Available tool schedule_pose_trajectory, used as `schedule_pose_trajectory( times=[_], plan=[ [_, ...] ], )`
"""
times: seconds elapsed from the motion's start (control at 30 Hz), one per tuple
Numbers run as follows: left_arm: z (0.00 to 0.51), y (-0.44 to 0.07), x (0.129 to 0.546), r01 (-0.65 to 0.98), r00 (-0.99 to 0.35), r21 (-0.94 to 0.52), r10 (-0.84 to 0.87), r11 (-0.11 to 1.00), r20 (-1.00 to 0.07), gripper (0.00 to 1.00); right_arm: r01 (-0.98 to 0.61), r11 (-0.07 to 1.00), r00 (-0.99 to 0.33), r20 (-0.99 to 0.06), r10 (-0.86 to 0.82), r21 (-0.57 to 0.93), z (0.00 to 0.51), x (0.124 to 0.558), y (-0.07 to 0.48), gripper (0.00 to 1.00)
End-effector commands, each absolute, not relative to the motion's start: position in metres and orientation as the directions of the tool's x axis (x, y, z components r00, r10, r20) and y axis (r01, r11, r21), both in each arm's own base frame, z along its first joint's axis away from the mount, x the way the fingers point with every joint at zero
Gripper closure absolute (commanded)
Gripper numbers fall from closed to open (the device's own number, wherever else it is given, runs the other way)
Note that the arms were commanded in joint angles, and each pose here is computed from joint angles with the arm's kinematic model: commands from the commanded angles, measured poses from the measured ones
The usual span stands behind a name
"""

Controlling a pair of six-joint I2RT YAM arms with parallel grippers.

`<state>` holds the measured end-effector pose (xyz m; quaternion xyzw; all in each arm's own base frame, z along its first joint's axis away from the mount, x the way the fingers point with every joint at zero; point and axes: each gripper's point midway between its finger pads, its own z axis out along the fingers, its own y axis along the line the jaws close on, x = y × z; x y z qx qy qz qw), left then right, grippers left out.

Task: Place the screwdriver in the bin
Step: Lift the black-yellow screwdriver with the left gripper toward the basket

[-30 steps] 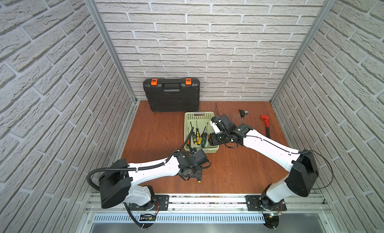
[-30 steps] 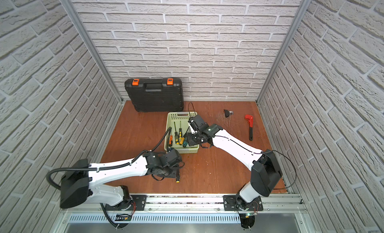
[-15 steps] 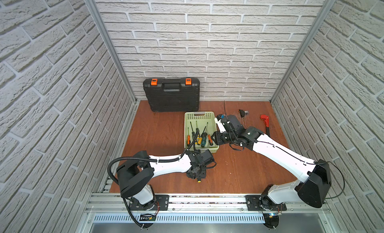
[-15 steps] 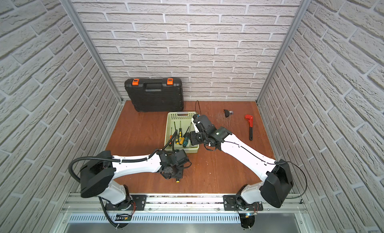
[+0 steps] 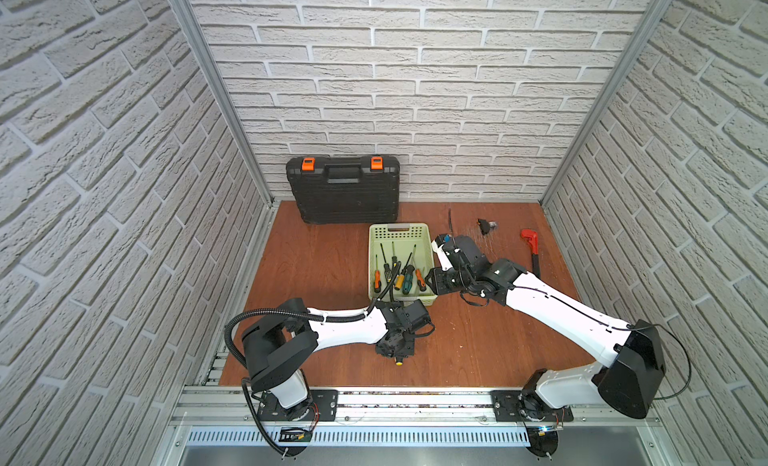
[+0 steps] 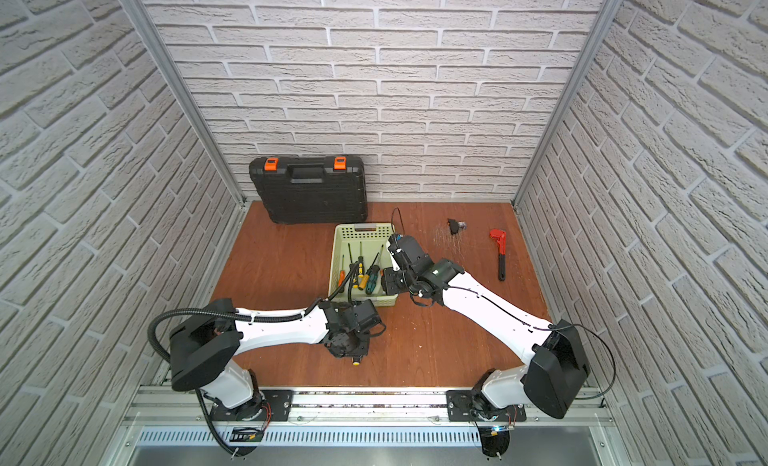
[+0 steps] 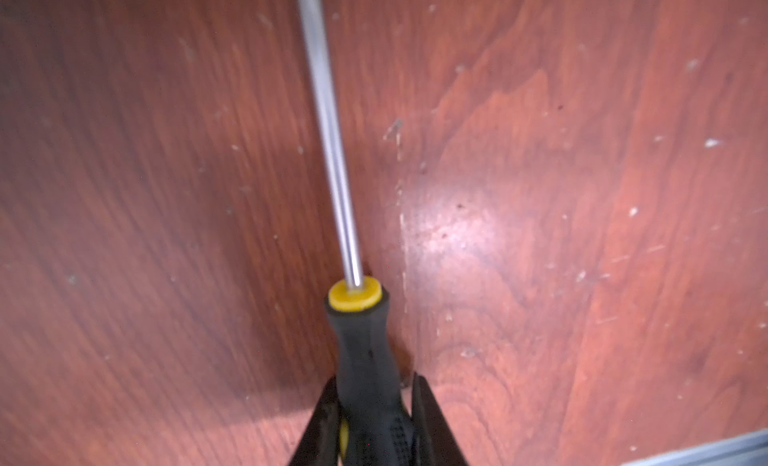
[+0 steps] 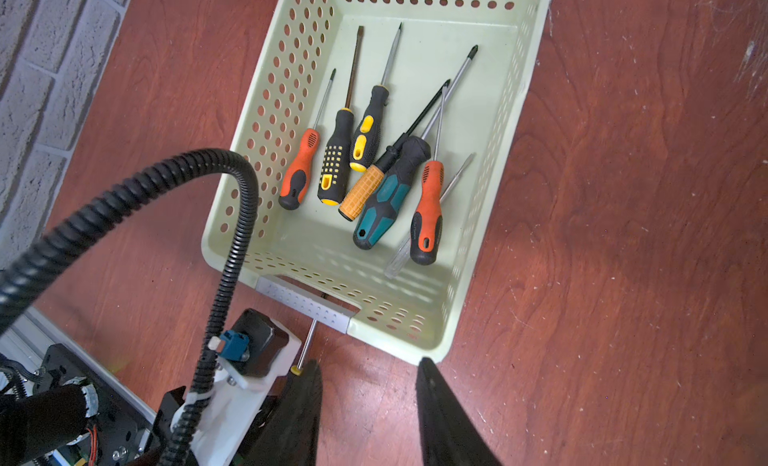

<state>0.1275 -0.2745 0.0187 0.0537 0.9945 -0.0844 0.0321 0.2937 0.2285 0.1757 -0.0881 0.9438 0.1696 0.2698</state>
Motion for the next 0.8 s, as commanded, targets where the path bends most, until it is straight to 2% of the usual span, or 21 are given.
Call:
schedule_pose_trajectory(
  times=[0.0,0.27,0.47,0.6,0.77],
  plan=[
    [0.023,-0.276,0.119,0.136,-0.99,-0.157,0.128,0.978,-0.061,0.84,-0.251,0.927,-0.821,-0.569,-0.052,0.278,0.183,0.295,0.225,0.6],
    [0.056,-0.264,0.082,0.273,-0.962,-0.157,0.268,0.949,-0.051,0.9,-0.225,0.946,-0.82,-0.57,-0.055,0.232,0.183,0.29,0.209,0.6],
    [0.116,-0.27,0.06,0.432,-0.902,-0.363,0.397,0.825,-0.17,0.88,-0.201,0.948,-0.798,-0.603,-0.012,0.247,0.21,0.284,0.196,0.61],
    [0.159,-0.263,0.084,0.444,-0.894,-0.41,0.366,0.797,-0.258,0.87,-0.205,0.939,-0.776,-0.63,0.015,0.275,0.229,0.281,0.193,0.61],
    [0.198,-0.27,0.16,0.403,-0.899,-0.46,0.249,0.791,-0.36,0.88,-0.211,0.934,-0.771,-0.636,0.021,0.287,0.234,0.283,0.196,0.61]
  ],
)
